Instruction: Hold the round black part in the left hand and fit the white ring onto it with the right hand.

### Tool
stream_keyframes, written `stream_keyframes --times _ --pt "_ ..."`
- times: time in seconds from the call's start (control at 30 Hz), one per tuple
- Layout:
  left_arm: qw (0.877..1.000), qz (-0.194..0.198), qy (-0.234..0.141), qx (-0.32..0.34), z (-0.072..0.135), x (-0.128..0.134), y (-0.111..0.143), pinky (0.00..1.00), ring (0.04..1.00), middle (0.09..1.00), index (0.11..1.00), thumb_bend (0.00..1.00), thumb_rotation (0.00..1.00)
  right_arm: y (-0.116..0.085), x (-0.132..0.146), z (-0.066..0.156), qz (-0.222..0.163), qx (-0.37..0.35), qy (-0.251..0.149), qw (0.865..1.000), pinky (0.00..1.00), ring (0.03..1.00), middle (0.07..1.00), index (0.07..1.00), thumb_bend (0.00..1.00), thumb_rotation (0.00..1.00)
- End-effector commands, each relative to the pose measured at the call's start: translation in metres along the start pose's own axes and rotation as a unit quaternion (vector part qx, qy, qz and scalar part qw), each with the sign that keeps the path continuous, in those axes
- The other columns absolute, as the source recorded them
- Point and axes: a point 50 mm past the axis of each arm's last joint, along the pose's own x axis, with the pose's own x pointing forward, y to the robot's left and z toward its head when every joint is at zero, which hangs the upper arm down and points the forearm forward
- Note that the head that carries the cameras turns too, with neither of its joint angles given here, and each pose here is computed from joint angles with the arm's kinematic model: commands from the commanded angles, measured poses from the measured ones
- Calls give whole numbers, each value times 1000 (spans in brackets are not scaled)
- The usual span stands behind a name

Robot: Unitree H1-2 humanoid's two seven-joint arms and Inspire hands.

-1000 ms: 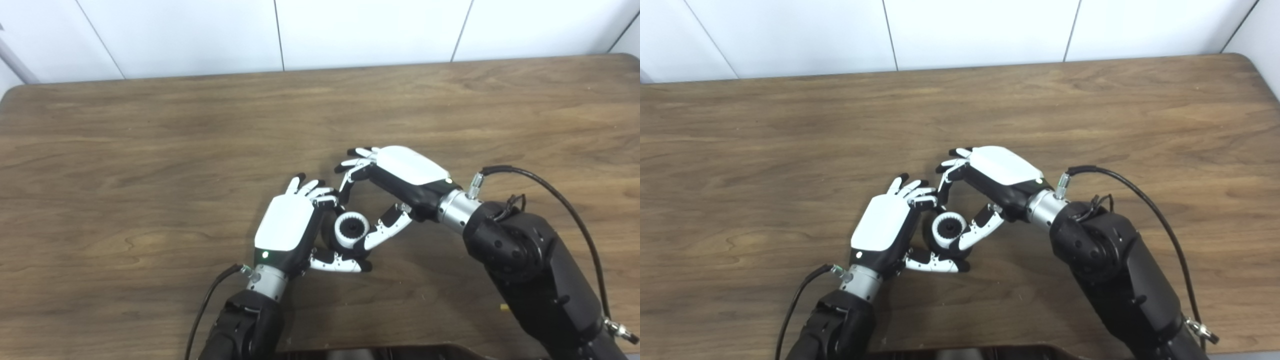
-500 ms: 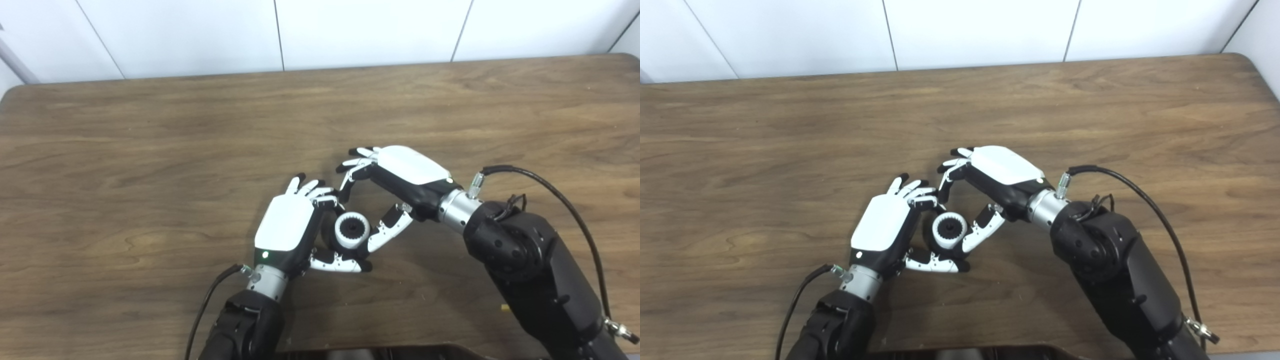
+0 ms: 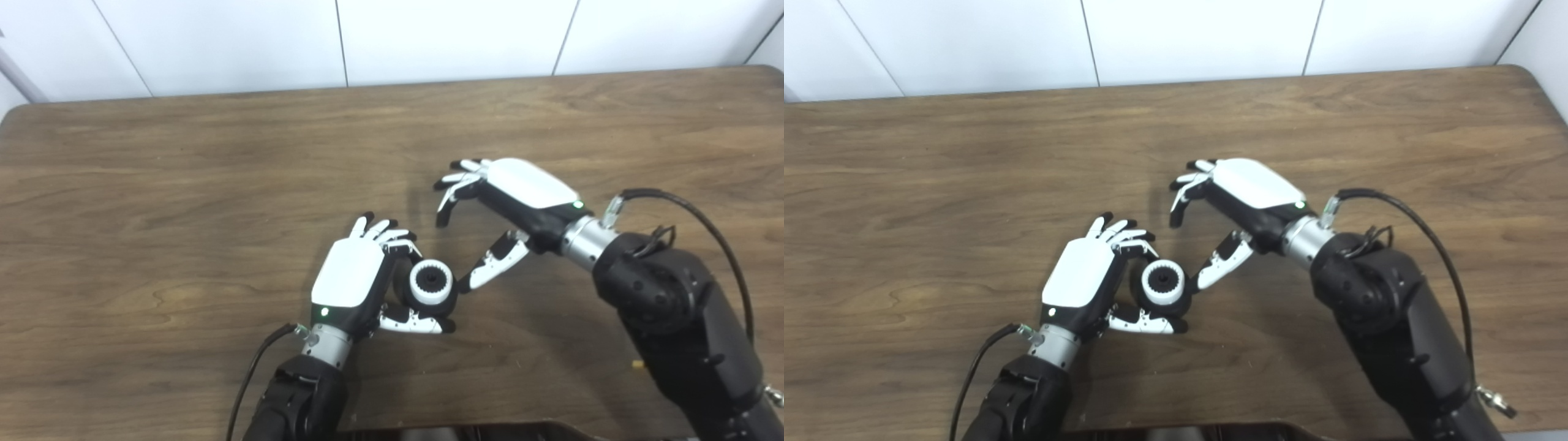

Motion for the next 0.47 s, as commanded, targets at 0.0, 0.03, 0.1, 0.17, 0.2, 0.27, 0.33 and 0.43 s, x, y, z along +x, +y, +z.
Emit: stream_keyframes --times 0.0,0.03,0.1,0.17,0.2,0.27,0.33,0.43 --pt "1000 2 2 8 -1 2 1 1000 892 788 483 525 57 -22 -2 6 -33 -14 -14 999 1000 984 867 601 954 258" --pt "1000 3 5 8 -2 2 1 1000 891 786 483 525 57 -24 -3 5 -35 -13 -11 999 1000 985 867 602 954 257" --pt "1000 4 9 6 -2 2 1 1000 889 782 483 525 57 -26 -3 4 -38 -13 -6 999 1000 984 867 602 957 254" --pt "1000 8 11 1 -3 1 2 1000 887 777 483 525 56 -29 -3 1 -46 -9 -3 999 1000 977 863 600 968 249" --pt "1000 10 12 0 -4 1 2 1000 885 776 484 525 57 -30 -3 0 -49 -11 -2 999 1000 972 860 599 974 246" --pt "1000 11 14 -2 -5 2 2 1000 881 773 485 525 58 -32 -2 -1 -54 -14 0 998 1000 967 858 598 977 254" --pt "1000 12 15 -3 -5 1 3 1000 879 774 487 525 63 -34 -2 -1 -58 -16 1 998 1000 964 859 595 979 256" --pt "1000 10 17 -3 -6 1 4 1000 879 779 491 524 70 -37 -2 -3 -63 -14 4 998 1000 959 859 595 980 255"
